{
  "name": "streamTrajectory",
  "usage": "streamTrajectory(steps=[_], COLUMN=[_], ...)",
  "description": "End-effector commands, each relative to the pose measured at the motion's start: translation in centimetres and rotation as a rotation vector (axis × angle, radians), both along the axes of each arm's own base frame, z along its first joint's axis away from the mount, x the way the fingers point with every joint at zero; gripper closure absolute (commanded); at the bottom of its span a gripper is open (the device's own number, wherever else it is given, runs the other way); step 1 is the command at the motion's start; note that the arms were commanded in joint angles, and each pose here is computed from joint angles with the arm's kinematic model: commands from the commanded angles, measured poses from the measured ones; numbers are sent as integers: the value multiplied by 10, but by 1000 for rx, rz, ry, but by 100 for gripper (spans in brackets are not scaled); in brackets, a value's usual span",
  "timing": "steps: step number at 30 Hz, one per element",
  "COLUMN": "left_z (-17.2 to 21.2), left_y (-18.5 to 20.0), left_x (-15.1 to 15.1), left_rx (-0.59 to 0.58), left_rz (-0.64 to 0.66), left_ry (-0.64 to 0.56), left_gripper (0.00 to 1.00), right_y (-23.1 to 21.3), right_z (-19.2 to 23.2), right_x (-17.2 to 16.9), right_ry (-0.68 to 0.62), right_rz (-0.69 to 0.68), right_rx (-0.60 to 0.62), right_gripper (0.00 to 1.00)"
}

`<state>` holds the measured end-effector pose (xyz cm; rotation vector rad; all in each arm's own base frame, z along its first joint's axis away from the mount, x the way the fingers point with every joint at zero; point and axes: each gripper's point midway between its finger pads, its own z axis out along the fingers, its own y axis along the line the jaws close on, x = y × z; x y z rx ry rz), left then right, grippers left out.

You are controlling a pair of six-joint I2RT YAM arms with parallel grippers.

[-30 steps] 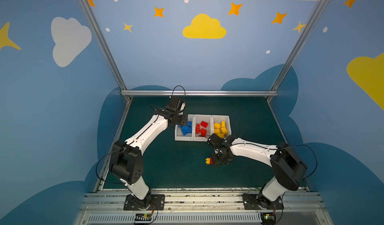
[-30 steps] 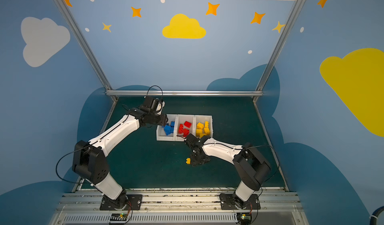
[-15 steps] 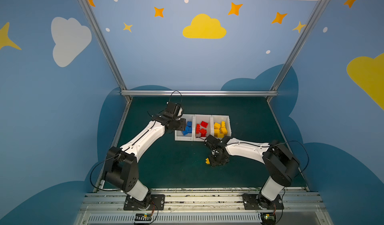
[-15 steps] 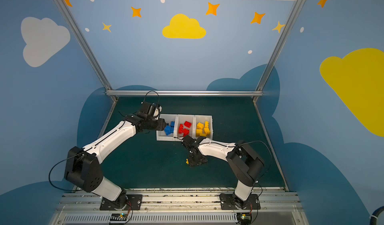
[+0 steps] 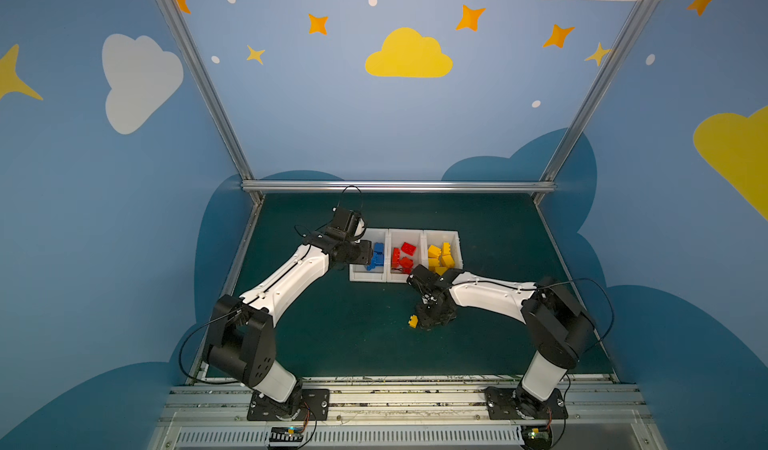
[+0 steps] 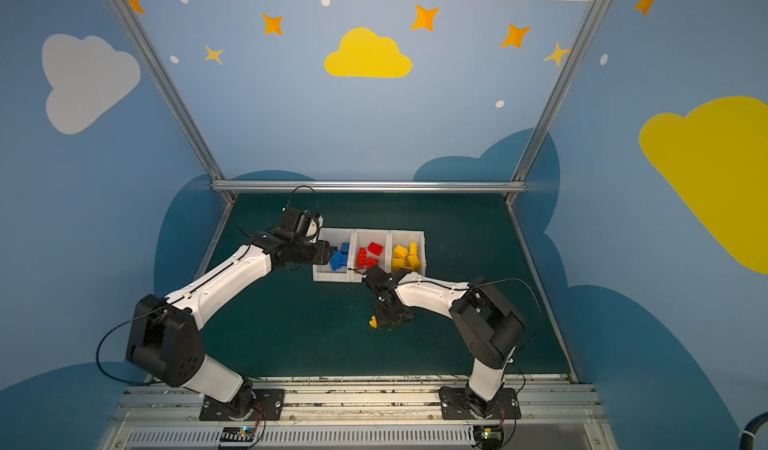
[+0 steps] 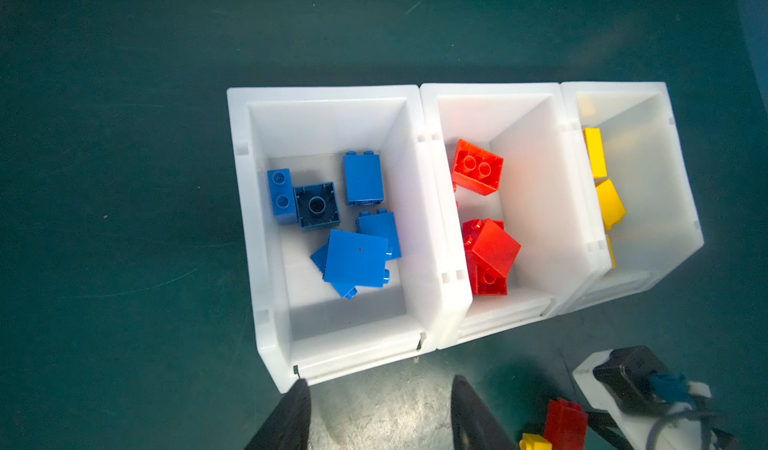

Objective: Sort the legos into containers by color
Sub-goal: 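Lower the right gripper onto the loose red brick and close on it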

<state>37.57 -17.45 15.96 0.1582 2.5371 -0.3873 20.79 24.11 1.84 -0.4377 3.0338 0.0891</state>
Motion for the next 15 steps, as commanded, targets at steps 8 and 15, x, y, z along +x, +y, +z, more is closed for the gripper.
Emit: streamTrajectory(steps=[8,15], left_z=[5,6], left_y=[-3,-4], left_x=[-5,-6], left_rx=[-38,-46], left_rz=[-10,-17], left_ry=[-6,-3], left_gripper=[45,44], right_y=[-22,-15], right_z=[2,2], right_x=[7,10], right_ry=[-9,-13], right_rz=[-81,-52], right_rx=[-25,-7], right_gripper=[42,42])
